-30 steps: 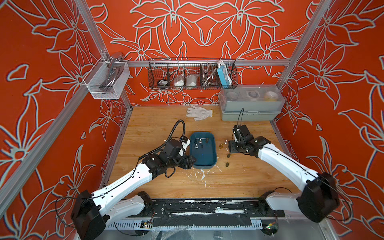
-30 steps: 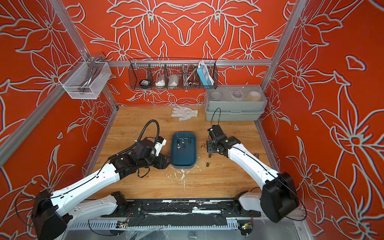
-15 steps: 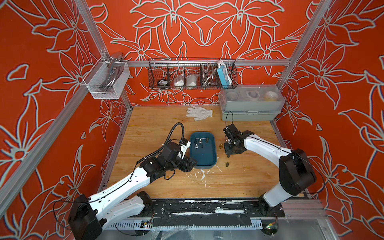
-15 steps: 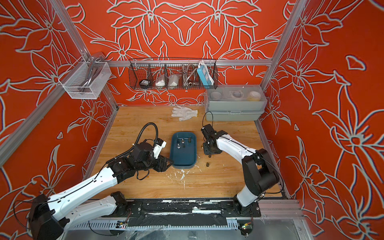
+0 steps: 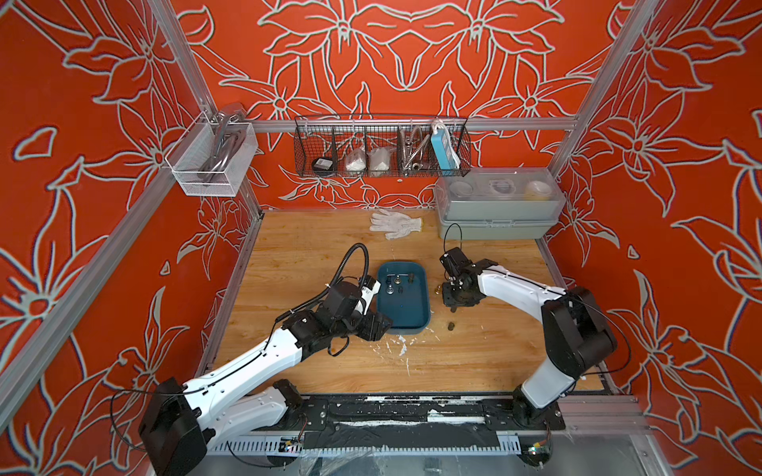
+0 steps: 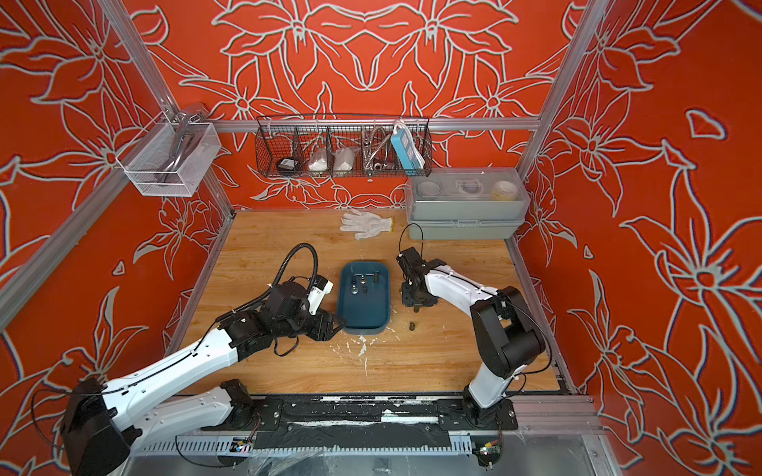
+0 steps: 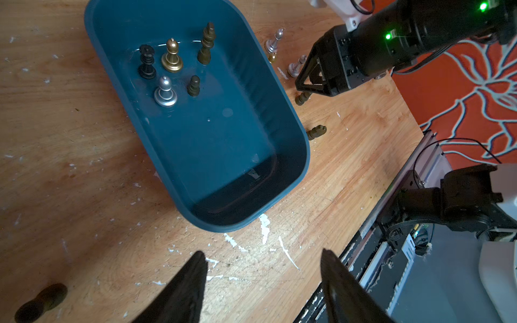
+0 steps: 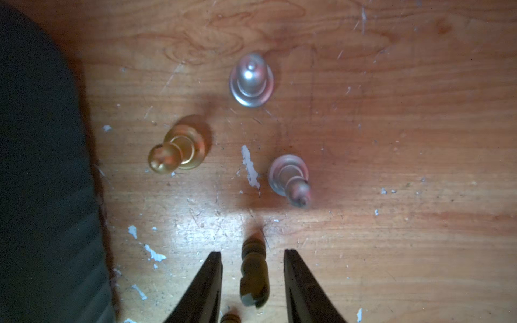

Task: Put the chess pieces into the storage box
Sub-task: Pick up the chess piece at the center of the board.

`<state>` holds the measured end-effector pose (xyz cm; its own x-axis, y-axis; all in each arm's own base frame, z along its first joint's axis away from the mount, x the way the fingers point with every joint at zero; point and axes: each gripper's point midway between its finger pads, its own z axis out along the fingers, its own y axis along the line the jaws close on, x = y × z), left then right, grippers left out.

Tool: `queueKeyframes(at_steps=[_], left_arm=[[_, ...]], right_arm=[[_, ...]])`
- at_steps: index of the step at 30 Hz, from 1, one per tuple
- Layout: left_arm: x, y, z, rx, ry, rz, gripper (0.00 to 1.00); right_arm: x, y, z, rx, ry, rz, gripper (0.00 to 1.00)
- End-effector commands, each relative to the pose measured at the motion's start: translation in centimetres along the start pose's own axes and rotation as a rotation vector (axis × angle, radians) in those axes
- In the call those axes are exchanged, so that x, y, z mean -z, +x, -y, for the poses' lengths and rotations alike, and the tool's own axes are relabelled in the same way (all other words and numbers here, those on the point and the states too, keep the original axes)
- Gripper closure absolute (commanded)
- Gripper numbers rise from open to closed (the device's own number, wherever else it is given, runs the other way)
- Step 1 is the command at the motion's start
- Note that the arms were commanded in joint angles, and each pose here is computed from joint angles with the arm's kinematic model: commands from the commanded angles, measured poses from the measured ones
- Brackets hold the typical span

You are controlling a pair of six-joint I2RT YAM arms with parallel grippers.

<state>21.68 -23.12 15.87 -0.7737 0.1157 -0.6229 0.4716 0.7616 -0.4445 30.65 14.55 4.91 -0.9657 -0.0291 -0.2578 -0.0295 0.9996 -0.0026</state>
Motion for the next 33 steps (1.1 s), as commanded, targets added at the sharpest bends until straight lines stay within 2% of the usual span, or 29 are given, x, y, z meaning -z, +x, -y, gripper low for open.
queueKeyframes(at_steps=[1,29,33], left_arm=[[0.1,0.0,0.4,-0.024,0.018,0.005,0.36],[-0.4,0.4,0.4,-0.017,0.024,-0.013,0.34],[-0.4,0.4,0.4,-0.019,0.025,-0.013,0.33]], right_arm=[[-0.2,-0.1,0.3,-0.038,0.016,0.001,0.60],[-2.0,0.9,0.6,-0.033,0.035,-0.033,0.75],[-2.1,1.0,0.8,-0.027,0.046,-0.040,0.73]])
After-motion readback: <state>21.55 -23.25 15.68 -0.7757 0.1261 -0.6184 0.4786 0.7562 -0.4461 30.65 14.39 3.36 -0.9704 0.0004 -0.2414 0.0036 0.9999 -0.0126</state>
